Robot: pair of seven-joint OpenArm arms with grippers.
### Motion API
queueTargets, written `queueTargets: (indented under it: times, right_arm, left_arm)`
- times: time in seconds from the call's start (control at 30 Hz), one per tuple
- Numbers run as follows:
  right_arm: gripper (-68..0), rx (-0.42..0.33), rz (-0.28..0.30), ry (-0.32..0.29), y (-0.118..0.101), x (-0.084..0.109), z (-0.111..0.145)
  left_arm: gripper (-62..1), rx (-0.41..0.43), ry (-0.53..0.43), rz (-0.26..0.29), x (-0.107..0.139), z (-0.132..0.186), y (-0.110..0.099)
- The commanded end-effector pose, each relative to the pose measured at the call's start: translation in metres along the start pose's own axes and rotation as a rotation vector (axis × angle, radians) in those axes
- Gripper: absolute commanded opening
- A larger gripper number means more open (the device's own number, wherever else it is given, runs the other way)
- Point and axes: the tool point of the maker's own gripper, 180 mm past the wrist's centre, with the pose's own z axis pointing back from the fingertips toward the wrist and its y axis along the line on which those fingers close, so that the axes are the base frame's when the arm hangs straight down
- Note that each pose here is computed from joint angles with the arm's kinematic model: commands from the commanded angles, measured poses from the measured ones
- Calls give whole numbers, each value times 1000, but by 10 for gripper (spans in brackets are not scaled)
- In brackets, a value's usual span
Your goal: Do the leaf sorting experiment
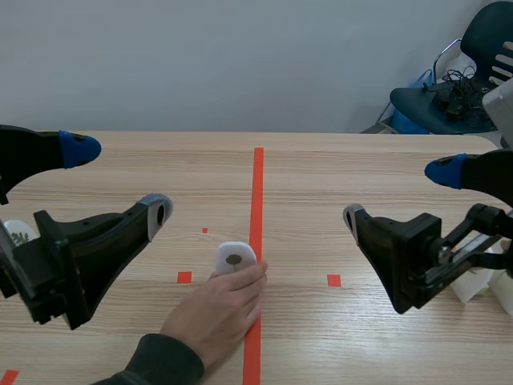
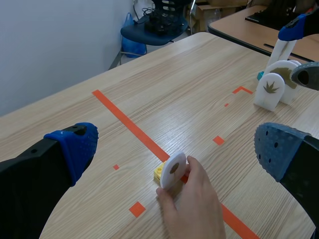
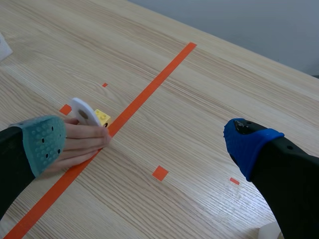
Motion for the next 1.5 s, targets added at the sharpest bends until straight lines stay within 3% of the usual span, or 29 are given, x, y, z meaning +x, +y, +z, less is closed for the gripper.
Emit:
queueTargets:
  times: [0.0,0.53,0.8,1.0,1.23,1.33,1.47]
  right_arm:
    - [4,-12,5,-44,-5,11,-1]
    - [4,-21,21,-60,-12,15,-8]
    - [4,43,-59,-10,-7,-23,-46]
    - [4,102,-39,2,16,-54,-87]
    - [4,227,-18,-2,71,-83,-131]
    - [4,270,0,-25,92,-88,-144]
    - [4,269,10,-45,109,-91,-157]
  left_arm:
    - [14,2,-31,11,6,-1,1]
    - [14,1,-29,11,5,-1,0]
    - [14,2,-29,11,5,-1,1]
    - [14,2,-29,12,5,-1,1]
    - [14,2,-29,12,5,-1,1]
    - [14,2,-29,12,5,-1,1]
    - [14,2,-29,12,5,-1,1]
